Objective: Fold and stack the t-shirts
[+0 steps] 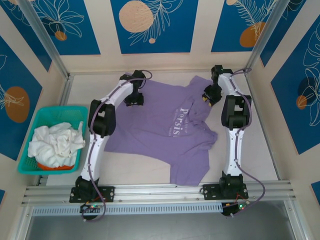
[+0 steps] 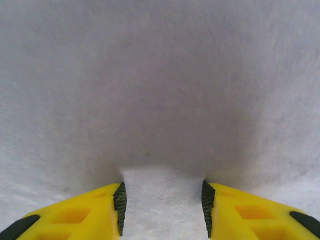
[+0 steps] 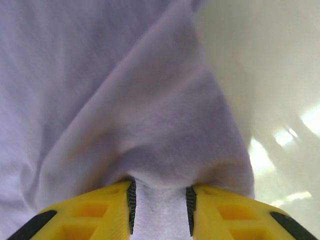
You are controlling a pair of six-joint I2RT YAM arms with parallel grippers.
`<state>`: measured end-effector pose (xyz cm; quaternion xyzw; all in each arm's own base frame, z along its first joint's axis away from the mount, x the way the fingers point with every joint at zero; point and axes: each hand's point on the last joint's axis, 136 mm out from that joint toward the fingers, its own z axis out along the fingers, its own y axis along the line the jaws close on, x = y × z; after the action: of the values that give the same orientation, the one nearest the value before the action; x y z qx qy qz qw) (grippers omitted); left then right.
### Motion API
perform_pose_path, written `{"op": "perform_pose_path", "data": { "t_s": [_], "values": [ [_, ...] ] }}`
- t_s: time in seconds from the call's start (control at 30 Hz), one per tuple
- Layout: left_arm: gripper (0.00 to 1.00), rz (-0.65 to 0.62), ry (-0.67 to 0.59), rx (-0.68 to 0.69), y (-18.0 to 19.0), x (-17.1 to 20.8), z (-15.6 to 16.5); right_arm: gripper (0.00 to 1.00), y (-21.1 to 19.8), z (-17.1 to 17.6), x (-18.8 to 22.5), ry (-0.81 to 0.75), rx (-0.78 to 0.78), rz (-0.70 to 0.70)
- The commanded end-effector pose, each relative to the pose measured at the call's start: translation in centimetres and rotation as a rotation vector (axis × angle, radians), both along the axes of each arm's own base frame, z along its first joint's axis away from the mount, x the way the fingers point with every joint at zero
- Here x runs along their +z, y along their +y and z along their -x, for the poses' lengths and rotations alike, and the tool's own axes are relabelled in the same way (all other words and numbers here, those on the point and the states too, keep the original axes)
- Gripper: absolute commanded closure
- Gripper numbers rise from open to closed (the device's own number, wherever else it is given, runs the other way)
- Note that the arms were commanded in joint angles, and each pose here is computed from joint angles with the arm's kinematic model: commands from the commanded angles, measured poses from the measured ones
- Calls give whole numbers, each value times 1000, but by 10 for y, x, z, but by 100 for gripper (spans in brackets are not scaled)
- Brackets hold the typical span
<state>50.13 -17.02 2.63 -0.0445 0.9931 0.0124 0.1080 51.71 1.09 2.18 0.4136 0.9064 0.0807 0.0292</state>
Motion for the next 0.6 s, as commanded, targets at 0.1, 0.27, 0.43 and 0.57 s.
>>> {"op": "perform_pose_path", "data": {
  "t_s": [0.1,0.27,0.43,0.57],
  "values": [
    [53,-19,54,128,24,-25,-1,67,0,-30,-35,0,-12,-102],
    [53,41,61,192,27,-35,-13,67,-4,-79,-40,-171,-83,-244],
    [53,65,48,277,44,-41,-25,66,-2,-128,-27,-375,-106,-369],
    [53,105,10,334,51,-36,-41,62,-4,-157,-21,-505,-120,-426]
  ]
}}
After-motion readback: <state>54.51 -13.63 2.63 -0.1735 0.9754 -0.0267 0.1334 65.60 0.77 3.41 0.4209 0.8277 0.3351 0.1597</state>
